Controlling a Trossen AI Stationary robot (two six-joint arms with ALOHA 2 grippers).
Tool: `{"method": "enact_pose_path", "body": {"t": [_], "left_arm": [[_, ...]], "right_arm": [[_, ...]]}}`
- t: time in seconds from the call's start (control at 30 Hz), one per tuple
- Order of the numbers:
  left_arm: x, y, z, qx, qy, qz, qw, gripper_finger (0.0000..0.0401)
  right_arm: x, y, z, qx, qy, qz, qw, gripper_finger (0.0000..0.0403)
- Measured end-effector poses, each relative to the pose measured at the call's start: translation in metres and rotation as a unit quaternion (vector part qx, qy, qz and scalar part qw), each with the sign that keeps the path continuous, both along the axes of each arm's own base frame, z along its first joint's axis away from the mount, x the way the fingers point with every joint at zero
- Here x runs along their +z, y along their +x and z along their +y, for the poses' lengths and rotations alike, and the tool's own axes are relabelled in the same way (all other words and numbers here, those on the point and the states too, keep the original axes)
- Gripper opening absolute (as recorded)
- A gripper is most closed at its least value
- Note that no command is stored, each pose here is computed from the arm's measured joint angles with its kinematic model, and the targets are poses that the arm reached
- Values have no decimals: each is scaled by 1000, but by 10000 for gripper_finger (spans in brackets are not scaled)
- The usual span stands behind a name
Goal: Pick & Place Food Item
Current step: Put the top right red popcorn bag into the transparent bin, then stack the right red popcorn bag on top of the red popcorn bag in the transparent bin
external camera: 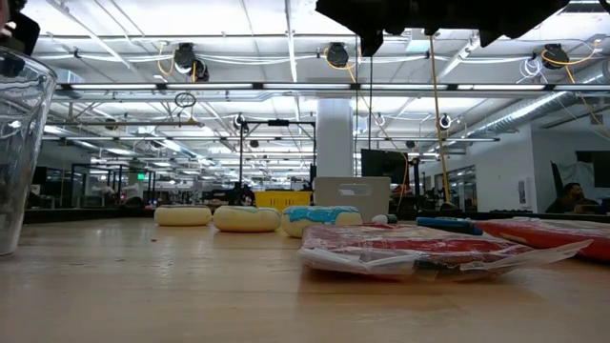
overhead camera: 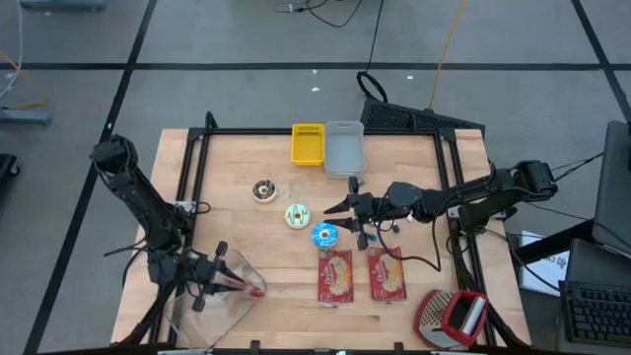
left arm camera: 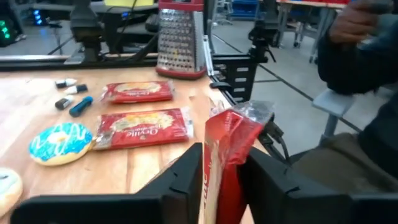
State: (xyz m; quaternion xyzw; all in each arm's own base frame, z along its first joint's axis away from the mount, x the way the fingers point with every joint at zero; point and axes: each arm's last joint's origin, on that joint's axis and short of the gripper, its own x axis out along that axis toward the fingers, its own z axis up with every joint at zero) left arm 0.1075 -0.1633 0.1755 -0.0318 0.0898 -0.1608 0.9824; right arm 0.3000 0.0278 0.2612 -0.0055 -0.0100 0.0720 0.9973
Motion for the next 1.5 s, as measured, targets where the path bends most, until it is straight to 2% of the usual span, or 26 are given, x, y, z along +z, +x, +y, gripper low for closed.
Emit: {"method": "enact_pose_path", "body": {"t": [0.27, 0.47, 0.63, 1.0, 1.17, 1.33, 1.5], "left_arm": [[4, -4, -3, -35, 24, -23, 999, 144], [17, -11, 0, -47, -7, -41, 998, 145], [27, -19, 4, -65, -10, -58, 996, 145], [40, -30, 10, -86, -51, -74, 992, 145], [41, -30, 11, -80, -50, -77, 993, 145], [41, -25, 15, -22, -47, -79, 996, 145], [41, -18, 19, 3, -38, -82, 996, 145]], "right_arm": [[0, 0, 0, 0, 0, 0, 1000, 89], [0, 0, 0, 0, 0, 0, 1000, 89], [0, 0, 0, 0, 0, 0, 1000, 89], [0, 0, 0, 0, 0, 0, 1000, 89], [0, 0, 0, 0, 0, 0, 1000, 89], [0, 0, 0, 0, 0, 0, 1000, 89], [0, 0, 0, 0, 15, 2, 1000, 89]]}}
